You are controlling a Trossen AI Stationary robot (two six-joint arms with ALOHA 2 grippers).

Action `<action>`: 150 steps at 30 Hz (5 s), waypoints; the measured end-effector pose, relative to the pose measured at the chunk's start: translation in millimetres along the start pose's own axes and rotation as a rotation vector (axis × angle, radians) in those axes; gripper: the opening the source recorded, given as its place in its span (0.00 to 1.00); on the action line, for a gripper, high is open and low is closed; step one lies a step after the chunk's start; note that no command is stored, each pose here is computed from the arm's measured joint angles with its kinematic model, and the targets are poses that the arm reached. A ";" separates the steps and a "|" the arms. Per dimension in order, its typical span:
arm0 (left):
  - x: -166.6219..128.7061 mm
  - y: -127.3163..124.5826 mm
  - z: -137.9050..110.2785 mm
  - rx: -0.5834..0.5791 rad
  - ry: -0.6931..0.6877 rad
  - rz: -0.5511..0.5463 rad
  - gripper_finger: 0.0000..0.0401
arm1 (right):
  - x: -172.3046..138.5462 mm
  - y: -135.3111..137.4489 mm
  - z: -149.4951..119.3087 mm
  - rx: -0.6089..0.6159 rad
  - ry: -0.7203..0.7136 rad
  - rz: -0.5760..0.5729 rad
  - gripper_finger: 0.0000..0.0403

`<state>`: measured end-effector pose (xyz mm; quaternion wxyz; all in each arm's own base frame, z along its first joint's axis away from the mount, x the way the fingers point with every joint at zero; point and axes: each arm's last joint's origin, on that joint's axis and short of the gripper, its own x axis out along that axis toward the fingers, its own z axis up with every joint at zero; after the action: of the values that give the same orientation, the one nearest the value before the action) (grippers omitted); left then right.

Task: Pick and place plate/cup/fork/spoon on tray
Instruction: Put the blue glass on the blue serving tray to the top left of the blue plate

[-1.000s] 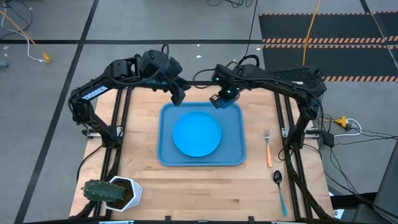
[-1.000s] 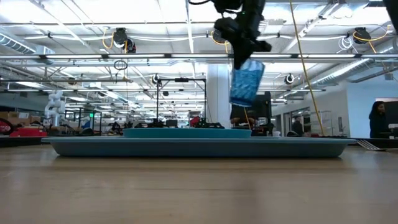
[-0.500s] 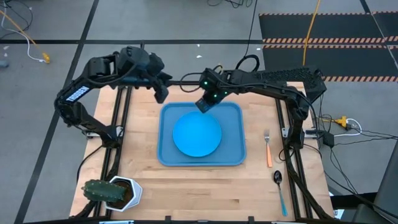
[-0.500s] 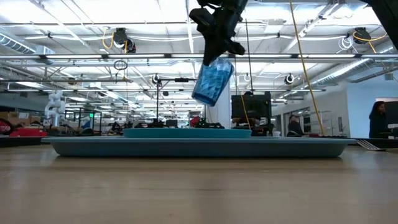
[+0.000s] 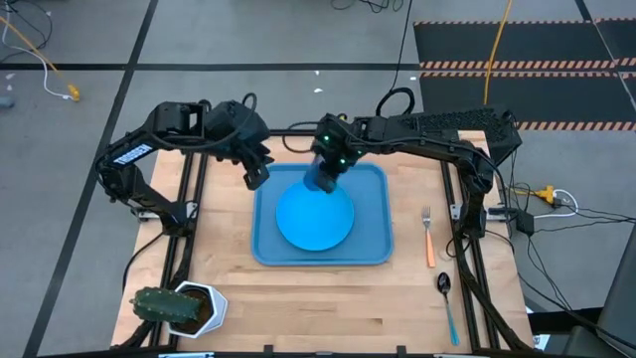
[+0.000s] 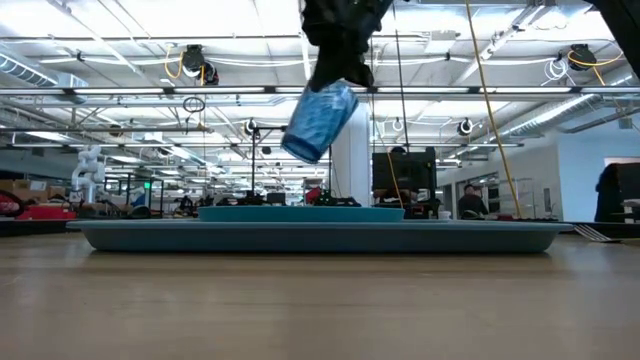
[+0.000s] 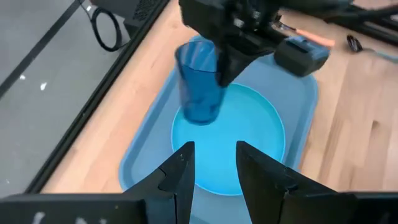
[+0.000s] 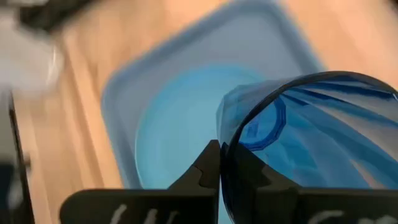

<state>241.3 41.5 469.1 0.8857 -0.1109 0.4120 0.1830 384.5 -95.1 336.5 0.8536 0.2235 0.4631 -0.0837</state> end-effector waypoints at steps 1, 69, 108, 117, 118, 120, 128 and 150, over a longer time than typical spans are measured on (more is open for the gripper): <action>0.1 0.0 0.0 0.009 0.000 0.000 0.30 | 0.5 2.0 -3.6 -0.037 0.033 0.002 0.00; 18.6 -7.2 26.7 -0.226 -0.165 -0.036 0.30 | -27.8 24.0 -58.9 -0.115 -0.110 -0.102 0.35; 222.9 -29.8 33.8 -0.538 0.324 -0.029 0.44 | -150.4 -32.3 -122.3 0.326 -0.076 -0.469 0.35; 235.6 -27.6 29.7 -0.509 0.350 0.025 0.54 | -166.2 -40.9 -128.2 0.312 -0.107 -0.484 0.35; 236.6 -27.5 28.8 -0.504 0.357 0.029 0.54 | -167.0 -41.3 -128.5 0.314 -0.109 -0.484 0.35; 241.0 -27.3 26.5 -0.484 0.378 0.039 0.55 | -167.6 -42.1 -128.6 0.318 -0.111 -0.484 0.35; 247.7 -29.8 25.0 -0.457 0.385 0.039 0.56 | -167.6 -42.1 -128.7 0.300 -0.105 -0.484 0.35; 273.6 -35.5 14.9 -0.374 0.448 0.067 0.56 | -167.6 -42.0 -128.7 0.299 -0.104 -0.483 0.35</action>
<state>428.8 78.1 269.4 0.7302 -0.2965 0.5598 0.2558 179.5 -83.9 401.7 0.7893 0.2255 0.4409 -0.3631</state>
